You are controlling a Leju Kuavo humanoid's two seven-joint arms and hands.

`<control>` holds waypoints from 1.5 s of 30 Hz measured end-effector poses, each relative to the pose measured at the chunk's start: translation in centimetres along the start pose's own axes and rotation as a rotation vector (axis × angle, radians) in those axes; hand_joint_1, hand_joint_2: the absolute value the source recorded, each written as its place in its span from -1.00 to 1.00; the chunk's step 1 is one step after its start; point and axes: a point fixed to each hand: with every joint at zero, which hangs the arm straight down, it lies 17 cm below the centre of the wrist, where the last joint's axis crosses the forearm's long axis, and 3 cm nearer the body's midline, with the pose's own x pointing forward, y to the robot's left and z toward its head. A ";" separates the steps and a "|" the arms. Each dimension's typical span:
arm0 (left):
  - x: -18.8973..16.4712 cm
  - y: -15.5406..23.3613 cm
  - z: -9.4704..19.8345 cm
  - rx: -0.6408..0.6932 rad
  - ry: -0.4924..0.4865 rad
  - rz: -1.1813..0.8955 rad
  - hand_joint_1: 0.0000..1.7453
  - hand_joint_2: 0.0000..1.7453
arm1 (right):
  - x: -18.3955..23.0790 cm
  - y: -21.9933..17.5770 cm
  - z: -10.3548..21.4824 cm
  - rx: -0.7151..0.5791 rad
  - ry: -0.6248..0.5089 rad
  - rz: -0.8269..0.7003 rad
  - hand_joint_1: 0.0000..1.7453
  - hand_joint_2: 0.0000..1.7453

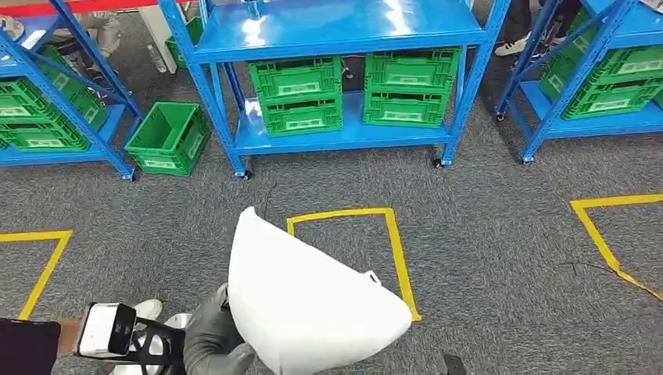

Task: Take the parts from the cabinet and place them on the table.

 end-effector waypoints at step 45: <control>1.2 -0.5 -1.8 -0.045 -0.026 -0.054 1.00 1.00 | 2.4 0.0 -0.3 0.008 -0.050 0.009 -1.00 -1.00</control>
